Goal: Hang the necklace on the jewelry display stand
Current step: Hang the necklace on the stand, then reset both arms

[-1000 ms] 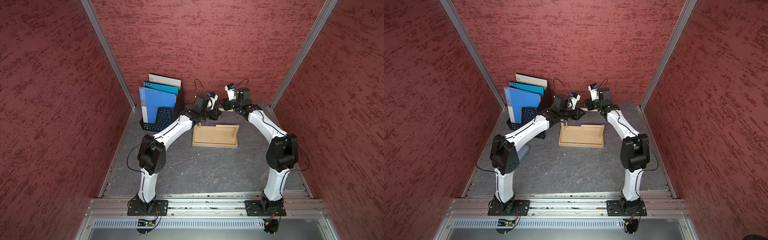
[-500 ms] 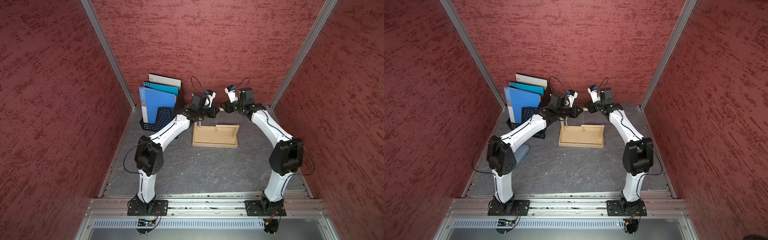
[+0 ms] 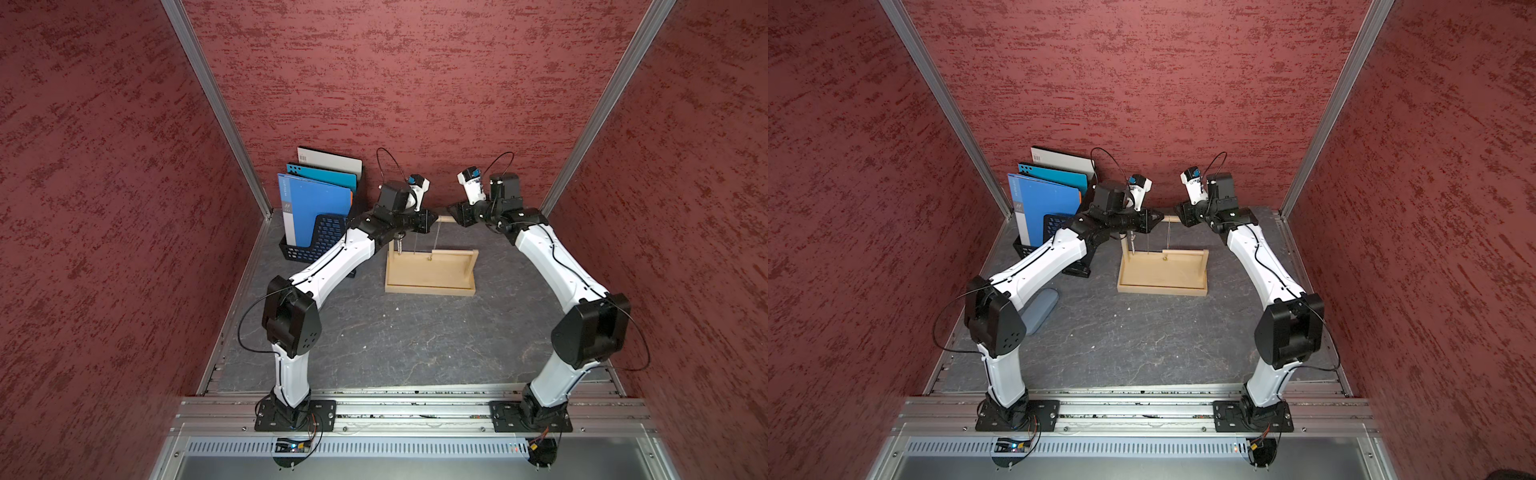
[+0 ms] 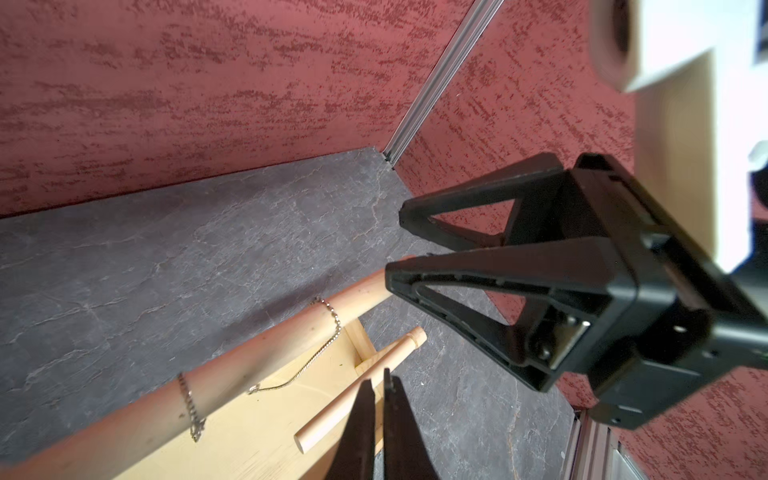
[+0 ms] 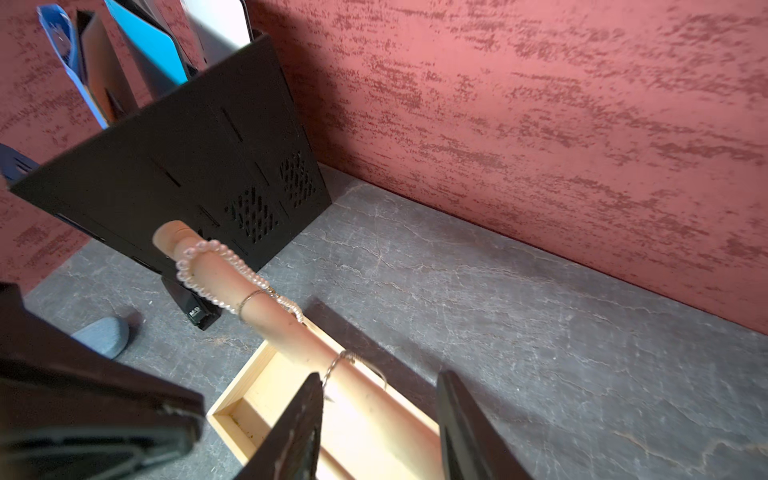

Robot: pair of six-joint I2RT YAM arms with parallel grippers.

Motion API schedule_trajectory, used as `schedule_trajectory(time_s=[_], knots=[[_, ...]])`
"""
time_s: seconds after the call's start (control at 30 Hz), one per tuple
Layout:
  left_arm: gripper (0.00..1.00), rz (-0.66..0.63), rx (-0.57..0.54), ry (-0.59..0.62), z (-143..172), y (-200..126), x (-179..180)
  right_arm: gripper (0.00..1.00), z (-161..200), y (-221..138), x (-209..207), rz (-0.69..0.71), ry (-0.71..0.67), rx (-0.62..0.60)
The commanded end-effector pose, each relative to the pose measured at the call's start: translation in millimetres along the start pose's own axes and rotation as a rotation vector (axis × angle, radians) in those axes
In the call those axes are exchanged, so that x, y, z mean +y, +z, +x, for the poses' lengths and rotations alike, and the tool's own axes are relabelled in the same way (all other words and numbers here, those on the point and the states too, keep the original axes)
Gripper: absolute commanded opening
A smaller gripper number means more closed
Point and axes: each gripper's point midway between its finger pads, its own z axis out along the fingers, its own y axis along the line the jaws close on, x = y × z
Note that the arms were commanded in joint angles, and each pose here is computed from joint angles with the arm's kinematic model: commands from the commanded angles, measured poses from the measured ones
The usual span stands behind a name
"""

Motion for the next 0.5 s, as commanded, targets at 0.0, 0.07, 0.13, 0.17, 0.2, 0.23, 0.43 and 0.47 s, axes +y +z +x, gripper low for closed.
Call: schedule_trajectory(time_s=[0.0, 0.07, 0.13, 0.17, 0.2, 0.23, 0.43, 0.47], knots=[[0.10, -0.013, -0.031, 0.029, -10.3, -17.4, -3.3, 0.46, -9.8, -16.7, -0.7, 0.029, 0.036, -0.045], [0.10, -0.015, -0.036, 0.032, -12.1, -22.6, -4.4, 0.46, -7.7, -21.8, 0.7, 0.030, 0.079, -0.048], [0.12, -0.019, -0.039, 0.033, -12.4, -27.8, -5.0, 0.44, -3.2, -26.1, 3.8, 0.022, 0.128, -0.050], [0.12, -0.019, -0.038, 0.034, -11.8, -29.5, -5.4, 0.44, -0.6, -27.3, 5.3, 0.018, 0.145, -0.050], [0.12, -0.020, -0.039, 0.034, -11.9, -32.9, -5.8, 0.43, 3.7, -27.7, 7.5, 0.011, 0.165, -0.047], [0.13, -0.022, -0.039, 0.033, -10.9, -35.1, -5.9, 0.43, 8.4, -28.7, 8.7, 0.011, 0.183, -0.043], [0.18, -0.042, -0.044, 0.054, -11.9, -59.2, -7.6, 0.44, 21.7, -47.2, 8.3, 0.057, 0.254, -0.076], [0.19, -0.050, -0.045, 0.058, -12.6, -64.9, -6.8, 0.45, 20.7, -54.8, 8.2, 0.071, 0.257, -0.094]])
